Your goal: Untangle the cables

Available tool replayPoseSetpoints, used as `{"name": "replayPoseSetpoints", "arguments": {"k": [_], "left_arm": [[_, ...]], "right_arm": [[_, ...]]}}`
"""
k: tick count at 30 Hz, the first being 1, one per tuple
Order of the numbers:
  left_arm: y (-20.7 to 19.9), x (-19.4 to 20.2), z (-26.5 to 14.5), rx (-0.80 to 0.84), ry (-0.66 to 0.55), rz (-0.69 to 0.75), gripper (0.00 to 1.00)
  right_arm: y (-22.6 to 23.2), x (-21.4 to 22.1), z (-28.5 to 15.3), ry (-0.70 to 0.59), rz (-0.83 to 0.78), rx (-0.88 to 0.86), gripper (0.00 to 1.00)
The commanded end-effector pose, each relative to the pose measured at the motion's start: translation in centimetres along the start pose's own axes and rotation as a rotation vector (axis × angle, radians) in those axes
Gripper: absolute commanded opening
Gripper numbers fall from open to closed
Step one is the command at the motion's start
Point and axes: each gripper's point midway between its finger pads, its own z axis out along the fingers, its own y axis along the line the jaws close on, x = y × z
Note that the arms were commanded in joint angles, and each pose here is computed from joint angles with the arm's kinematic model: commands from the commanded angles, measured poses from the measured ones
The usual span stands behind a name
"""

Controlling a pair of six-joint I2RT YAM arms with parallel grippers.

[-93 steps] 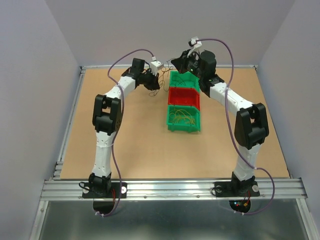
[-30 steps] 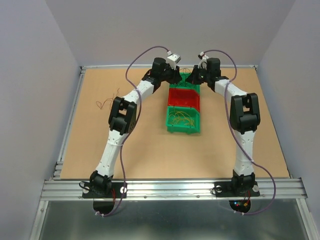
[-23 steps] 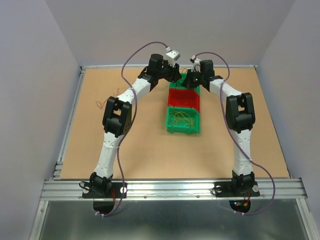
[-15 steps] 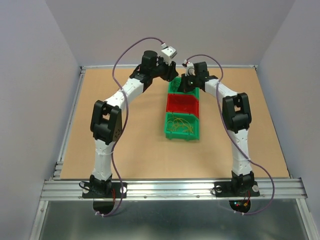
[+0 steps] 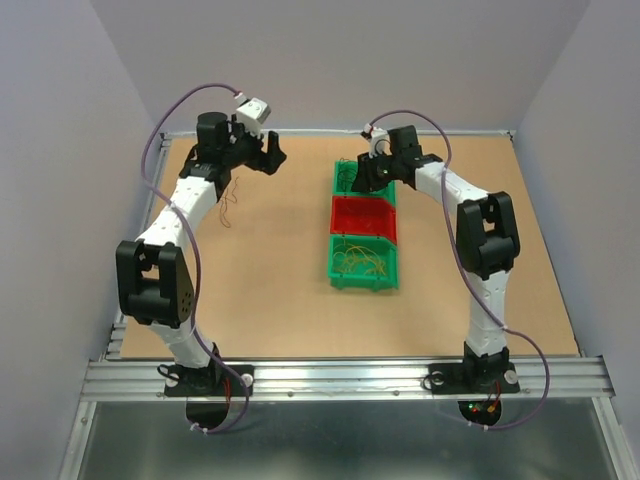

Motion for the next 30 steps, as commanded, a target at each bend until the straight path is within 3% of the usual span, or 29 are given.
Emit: {"name": "replayPoseSetpoints", "arguments": {"k": [1, 2, 3, 6, 11, 12, 15, 22, 30], "left_arm": [[-0.5, 1.2, -2.7, 0.003, 0.007, 0.063, 0.84], [-0.4, 3.1, -2.9, -0.014, 0.035, 0.057, 0.84], [-0.4, 2.7, -3.6, -0.037, 0.02, 0.074, 0.85], [0.7, 3.5, -4.9, -0.136, 0.022, 0.087, 0.86], [1.0, 3.7, -6.4, -0.197, 0.001, 0.075, 0.87], [0.8, 3.2, -6.9, -0.201, -0.017, 0.086, 0.92], [0.9, 2.8, -7.8, -0.234, -0.037, 0.099, 0.94], [1.8, 3.1, -9.1, -0.312, -0.053, 0.12, 0.95], [2.3, 3.8, -8.6, -0.317, -0.034, 0.12, 0.95]], "right_arm": [[1.4, -3.1, -3.7, -0.106, -0.053, 0.053, 0.44], [1.6, -3.2, -4.1, -0.115, -0.055, 0.058, 0.47], [2.1, -4.3, -5.0, -0.15, -0.066, 0.061, 0.56], [2.6, -5.4, -6.0, -0.19, -0.071, 0.07, 0.68], [2.5, -7.4, -6.2, -0.239, -0.053, 0.081, 0.76], [2.5, -8.6, -6.3, -0.263, -0.057, 0.087, 0.78], [1.2, -10.9, -5.7, -0.308, -0.03, 0.136, 0.84], [-2.7, -13.5, -2.3, -0.361, 0.06, 0.235, 0.86], [-5.0, -12.2, 1.1, -0.3, 0.104, 0.261, 0.82]]}}
